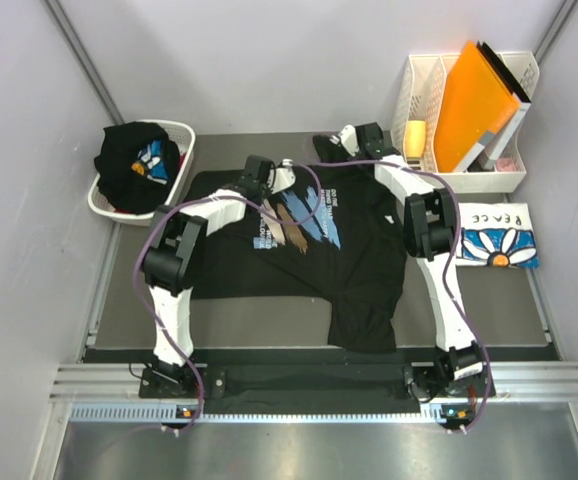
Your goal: Fold and stack the t-shirts
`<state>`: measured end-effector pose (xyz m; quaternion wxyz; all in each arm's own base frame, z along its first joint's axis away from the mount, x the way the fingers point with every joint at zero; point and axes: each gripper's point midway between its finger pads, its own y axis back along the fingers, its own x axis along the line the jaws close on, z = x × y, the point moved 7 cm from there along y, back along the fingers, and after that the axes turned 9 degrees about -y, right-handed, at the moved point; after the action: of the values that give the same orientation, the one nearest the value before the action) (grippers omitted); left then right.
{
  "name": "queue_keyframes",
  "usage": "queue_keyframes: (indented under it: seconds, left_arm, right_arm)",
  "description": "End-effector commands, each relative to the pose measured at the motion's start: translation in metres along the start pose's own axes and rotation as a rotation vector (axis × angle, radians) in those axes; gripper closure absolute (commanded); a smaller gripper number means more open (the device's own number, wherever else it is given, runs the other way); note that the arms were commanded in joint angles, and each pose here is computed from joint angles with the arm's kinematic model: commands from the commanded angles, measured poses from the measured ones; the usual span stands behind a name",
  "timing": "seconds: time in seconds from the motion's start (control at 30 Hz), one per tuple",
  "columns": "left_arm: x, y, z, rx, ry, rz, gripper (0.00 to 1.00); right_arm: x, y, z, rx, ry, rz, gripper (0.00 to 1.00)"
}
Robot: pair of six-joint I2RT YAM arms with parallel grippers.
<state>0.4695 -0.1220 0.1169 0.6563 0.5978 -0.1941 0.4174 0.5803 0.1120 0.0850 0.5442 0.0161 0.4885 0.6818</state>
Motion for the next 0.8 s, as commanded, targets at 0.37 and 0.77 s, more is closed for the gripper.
queue_keyframes:
  seconds: [0.37,0.77]
  left_arm:
    - [0.033,0.042,0.004,-0.065,0.035,0.092,1.00]
    - [0.032,0.042,0.003,-0.041,0.068,0.133,1.00]
  right_arm:
    - [-0.026,-0.026,0.000,-0.018,0.116,-0.304,1.00]
    - [-0.039,0.034,0.040,-0.162,-0.075,-0.138,0.93]
